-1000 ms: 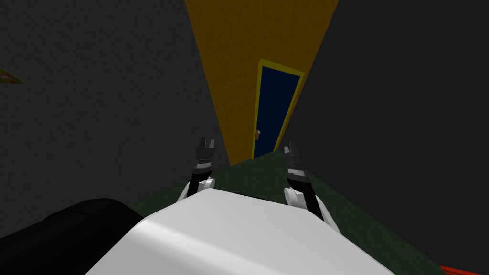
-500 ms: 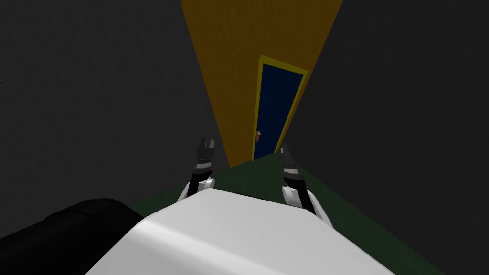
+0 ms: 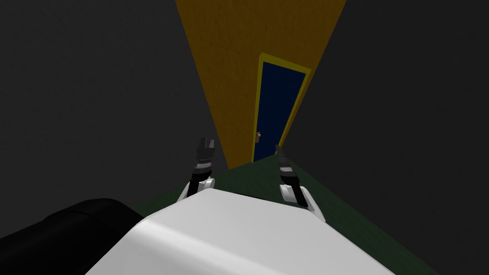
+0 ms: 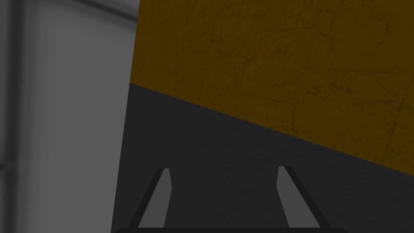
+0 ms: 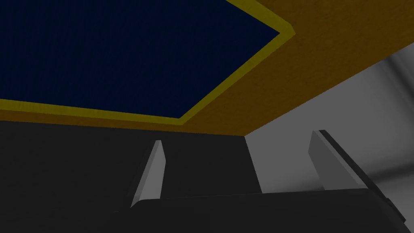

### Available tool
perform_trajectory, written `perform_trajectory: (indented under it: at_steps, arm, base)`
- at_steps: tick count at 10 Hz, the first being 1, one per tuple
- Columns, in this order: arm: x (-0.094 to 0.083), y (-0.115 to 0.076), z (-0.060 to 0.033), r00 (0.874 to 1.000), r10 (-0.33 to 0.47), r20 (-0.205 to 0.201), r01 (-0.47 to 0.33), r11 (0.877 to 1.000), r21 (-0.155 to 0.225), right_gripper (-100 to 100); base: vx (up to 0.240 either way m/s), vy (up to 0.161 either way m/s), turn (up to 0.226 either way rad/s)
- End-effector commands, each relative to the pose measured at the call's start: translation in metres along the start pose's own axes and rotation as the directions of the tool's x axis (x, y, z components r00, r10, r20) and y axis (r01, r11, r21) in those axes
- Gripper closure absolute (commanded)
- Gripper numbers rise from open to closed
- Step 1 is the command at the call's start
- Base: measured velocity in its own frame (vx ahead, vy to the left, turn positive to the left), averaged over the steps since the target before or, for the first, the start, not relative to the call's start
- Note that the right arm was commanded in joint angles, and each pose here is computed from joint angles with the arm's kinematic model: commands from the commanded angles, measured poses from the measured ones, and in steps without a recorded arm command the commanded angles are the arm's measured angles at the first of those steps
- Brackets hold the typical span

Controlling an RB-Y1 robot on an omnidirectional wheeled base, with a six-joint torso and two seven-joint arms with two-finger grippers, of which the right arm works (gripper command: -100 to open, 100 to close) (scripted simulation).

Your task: Pull the door open

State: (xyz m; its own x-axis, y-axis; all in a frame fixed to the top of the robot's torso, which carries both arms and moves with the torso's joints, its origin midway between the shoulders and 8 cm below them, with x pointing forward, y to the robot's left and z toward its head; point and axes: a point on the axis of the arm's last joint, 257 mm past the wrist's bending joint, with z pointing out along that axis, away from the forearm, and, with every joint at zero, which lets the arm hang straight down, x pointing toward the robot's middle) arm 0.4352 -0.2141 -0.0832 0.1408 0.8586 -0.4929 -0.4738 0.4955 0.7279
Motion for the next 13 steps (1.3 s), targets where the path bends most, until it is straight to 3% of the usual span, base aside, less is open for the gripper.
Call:
perform_trajectory:
  at_steps: [1, 4, 7, 13]
  arm:
    - [0.009, -0.010, -0.0002, 0.999, -0.041, -0.025, 0.041, 0.999, 0.007, -100]
    - [0.026, -0.025, 0.0015, 0.991, -0.113, -0.072, 0.114, 0.993, 0.016, -100]
    - [0.042, -0.040, 0.0025, 0.975, -0.185, -0.120, 0.188, 0.982, 0.019, -100]
    - [0.072, -0.070, 0.0027, 0.922, -0.323, -0.214, 0.332, 0.943, 0.005, -100]
  base:
    - [0.122, -0.026, 0.023]
    - [0.091, -0.024, 0.024]
    - [0.098, -0.031, 0.023]
    - [0.096, -0.036, 0.025]
